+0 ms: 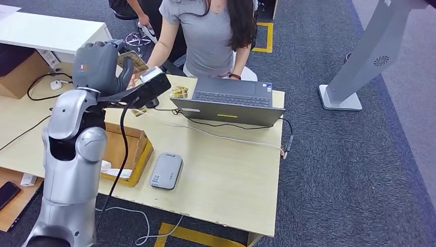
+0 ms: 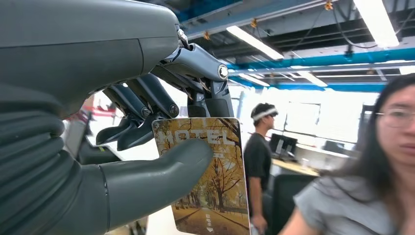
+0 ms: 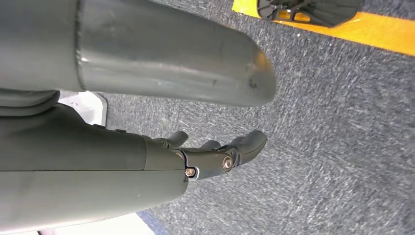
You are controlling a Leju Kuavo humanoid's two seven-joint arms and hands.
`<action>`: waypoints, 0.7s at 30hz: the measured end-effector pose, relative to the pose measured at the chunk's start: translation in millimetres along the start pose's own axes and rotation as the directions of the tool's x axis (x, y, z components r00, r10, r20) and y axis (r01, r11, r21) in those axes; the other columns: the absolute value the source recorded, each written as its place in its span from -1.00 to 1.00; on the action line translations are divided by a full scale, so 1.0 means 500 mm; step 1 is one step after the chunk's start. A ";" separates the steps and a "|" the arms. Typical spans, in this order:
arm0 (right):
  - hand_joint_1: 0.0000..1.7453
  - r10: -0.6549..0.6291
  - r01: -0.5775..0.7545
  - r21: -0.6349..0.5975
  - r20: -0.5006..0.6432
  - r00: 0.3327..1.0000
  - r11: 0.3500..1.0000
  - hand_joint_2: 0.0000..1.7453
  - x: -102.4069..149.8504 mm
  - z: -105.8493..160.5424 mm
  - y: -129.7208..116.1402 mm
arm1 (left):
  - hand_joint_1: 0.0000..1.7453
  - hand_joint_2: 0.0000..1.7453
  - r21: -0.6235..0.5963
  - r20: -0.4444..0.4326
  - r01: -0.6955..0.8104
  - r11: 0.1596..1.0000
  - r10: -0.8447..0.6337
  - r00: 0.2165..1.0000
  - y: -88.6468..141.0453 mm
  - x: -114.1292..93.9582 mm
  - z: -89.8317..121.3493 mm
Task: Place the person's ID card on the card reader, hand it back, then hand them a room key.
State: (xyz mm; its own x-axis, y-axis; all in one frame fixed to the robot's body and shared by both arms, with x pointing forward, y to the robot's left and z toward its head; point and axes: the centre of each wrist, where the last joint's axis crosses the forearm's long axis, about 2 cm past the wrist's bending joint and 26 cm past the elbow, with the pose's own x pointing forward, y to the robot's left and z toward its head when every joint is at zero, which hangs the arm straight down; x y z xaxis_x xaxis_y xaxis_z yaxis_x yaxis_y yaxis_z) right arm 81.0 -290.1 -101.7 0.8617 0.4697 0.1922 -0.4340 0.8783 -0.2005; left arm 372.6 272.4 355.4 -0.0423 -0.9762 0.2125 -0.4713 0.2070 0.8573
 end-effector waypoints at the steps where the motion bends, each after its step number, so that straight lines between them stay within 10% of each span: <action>1: -1.00 0.008 -0.008 0.002 0.002 1.000 1.000 -1.00 0.004 -0.001 -0.001 | 1.00 1.00 -0.002 -0.001 0.017 1.000 -0.017 1.000 0.002 0.007 -0.015; 18: -1.00 0.076 -0.076 0.013 0.012 0.997 0.997 -1.00 0.019 -0.004 -0.006 | 1.00 1.00 -0.113 -0.029 0.051 0.992 -0.055 0.998 -0.036 0.039 -0.064; 21: -1.00 0.079 -0.079 0.014 0.012 0.997 0.997 -1.00 0.019 -0.004 -0.005 | -0.47 1.00 -0.121 -0.031 0.053 0.991 -0.057 0.998 -0.040 0.038 -0.064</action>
State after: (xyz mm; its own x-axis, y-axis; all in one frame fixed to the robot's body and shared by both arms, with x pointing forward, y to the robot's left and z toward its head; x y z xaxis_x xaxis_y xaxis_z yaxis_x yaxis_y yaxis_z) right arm 90.7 -288.1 -101.2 0.8215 0.5384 0.1876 -0.5044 0.8397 -0.2011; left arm 409.3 251.7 357.1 0.0120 -0.9839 0.1781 -0.3626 0.1617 0.9178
